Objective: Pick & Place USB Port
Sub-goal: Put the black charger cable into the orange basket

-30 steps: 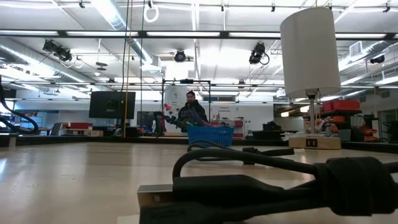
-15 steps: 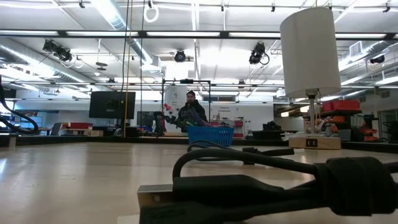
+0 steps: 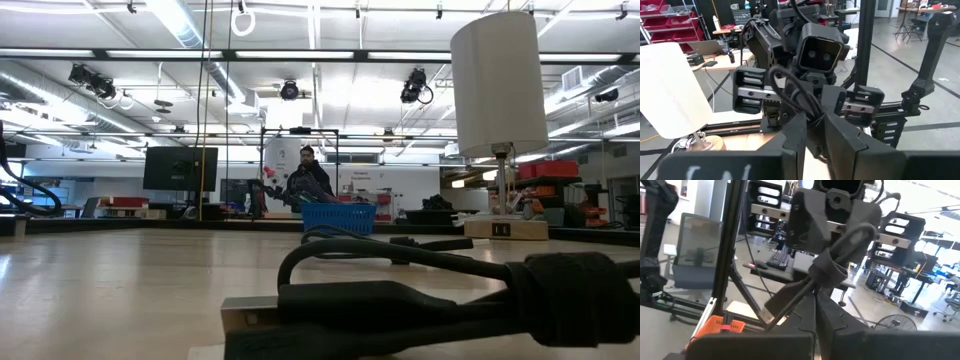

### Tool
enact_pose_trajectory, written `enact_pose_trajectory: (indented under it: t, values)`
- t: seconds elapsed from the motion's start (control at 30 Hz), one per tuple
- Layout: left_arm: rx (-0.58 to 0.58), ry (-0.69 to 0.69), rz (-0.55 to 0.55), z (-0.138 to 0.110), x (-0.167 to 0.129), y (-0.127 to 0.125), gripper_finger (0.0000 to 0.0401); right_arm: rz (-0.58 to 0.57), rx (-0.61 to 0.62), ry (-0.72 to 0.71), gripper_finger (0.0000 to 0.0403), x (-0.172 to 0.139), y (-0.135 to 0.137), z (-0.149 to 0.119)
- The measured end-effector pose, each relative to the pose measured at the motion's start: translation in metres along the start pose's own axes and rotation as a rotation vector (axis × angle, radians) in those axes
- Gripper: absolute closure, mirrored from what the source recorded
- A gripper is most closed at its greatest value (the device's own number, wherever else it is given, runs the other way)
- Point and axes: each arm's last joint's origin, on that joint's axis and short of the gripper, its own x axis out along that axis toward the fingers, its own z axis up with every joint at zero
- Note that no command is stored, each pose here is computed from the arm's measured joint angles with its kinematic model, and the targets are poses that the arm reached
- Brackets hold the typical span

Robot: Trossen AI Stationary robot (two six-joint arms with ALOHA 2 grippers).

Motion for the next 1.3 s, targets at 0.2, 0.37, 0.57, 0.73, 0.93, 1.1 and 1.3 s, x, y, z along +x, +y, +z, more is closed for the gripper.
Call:
enact_pose_trajectory:
  t: [0.2,0.37,0.57,0.73,0.93,1.1,1.3]
  values:
    - [0.002,0.003,0.013,0.0,0.001,0.002,0.0327,0.015,0.019,0.022,0.0403,0.0,0.002,-0.002]
    - [0.011,0.003,0.027,0.0,0.001,0.002,0.0327,0.023,0.001,0.016,0.0403,-0.002,0.005,-0.001]
    - [-0.006,0.002,-0.045,0.0,0.001,0.0,0.0327,0.017,-0.011,0.048,0.0403,0.001,0.003,-0.006]
    - [-0.009,0.0,-0.094,-0.001,0.002,-0.002,0.0327,-0.027,-0.018,0.066,0.0403,0.004,-0.005,-0.009]
    - [0.02,0.032,-0.102,-0.007,0.01,-0.004,0.0366,-0.054,-0.022,0.085,0.0403,0.006,-0.014,-0.013]
    - [0.059,0.071,-0.078,-0.013,0.014,-0.005,0.0394,-0.058,-0.026,0.12,0.0403,0.007,-0.017,-0.017]
    - [0.075,0.096,-0.036,-0.016,0.012,-0.008,0.0397,-0.064,-0.03,0.143,0.0403,0.007,-0.016,-0.02]
